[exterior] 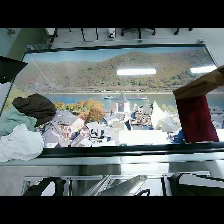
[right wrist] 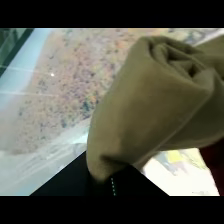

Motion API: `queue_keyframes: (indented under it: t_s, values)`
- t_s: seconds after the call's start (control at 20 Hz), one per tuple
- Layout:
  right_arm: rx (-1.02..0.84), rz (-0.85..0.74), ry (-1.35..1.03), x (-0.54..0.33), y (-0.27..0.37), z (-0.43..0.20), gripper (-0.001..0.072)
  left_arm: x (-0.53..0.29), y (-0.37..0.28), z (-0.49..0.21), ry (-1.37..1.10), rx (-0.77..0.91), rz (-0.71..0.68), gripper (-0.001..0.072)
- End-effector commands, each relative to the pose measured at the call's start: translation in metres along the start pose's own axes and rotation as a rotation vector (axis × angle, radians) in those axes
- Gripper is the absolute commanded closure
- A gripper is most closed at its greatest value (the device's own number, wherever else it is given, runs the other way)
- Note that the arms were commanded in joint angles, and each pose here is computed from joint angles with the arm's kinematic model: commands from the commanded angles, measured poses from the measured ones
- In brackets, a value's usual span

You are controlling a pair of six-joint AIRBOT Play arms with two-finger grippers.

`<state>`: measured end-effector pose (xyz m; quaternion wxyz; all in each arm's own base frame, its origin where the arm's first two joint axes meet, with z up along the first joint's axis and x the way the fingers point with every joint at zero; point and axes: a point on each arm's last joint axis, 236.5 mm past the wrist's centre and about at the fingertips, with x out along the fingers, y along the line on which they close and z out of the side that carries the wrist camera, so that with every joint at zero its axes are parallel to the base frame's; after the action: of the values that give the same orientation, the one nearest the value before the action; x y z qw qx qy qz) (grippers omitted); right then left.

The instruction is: Fold the shirts.

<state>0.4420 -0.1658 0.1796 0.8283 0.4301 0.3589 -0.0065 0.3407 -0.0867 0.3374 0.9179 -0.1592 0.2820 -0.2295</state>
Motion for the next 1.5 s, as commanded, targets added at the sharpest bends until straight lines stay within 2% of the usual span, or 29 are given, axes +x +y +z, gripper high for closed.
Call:
queue_keyframes:
  t_s: [0.0,0.25,0.35,0.7,0.85,1.05,1.1,1.15,1.2,1.45]
  values:
    - [0.044,-0.049,-0.026,-0.032,-0.028,0.006,0.0687,0.000,-0.001,-0.002,0.008,0.001,-0.002,0.0694]
    - [0.061,-0.052,-0.014,-0.033,-0.029,0.003,0.0687,0.005,-0.017,-0.007,0.027,0.024,-0.042,0.0694]
    - [0.122,-0.096,0.037,-0.034,-0.039,-0.011,0.0687,0.011,-0.027,-0.009,0.036,0.038,-0.070,0.0695]
    - [0.425,-0.406,0.107,-0.057,-0.103,-0.110,0.0686,0.053,-0.056,-0.034,0.158,0.060,-0.178,0.0695]
    - [0.495,-0.510,0.126,-0.062,-0.130,-0.154,0.0686,0.078,-0.065,-0.051,0.233,0.083,-0.223,0.0694]
    - [0.567,-0.632,0.073,-0.063,-0.172,-0.183,0.0675,0.102,-0.077,-0.071,0.313,0.095,-0.267,0.0694]
    - [0.586,-0.640,0.075,-0.060,-0.176,-0.188,0.0603,0.104,-0.079,-0.074,0.321,0.101,-0.273,0.0695]
    - [0.593,-0.643,0.087,-0.058,-0.179,-0.191,0.0235,0.105,-0.081,-0.075,0.323,0.112,-0.279,0.0694]
    - [0.589,-0.642,0.097,-0.056,-0.180,-0.192,0.0015,0.105,-0.081,-0.074,0.321,0.112,-0.279,0.0694]
    - [0.503,-0.565,0.032,-0.055,-0.162,-0.161,0.0015,0.106,-0.081,-0.073,0.315,0.111,-0.278,0.0694]
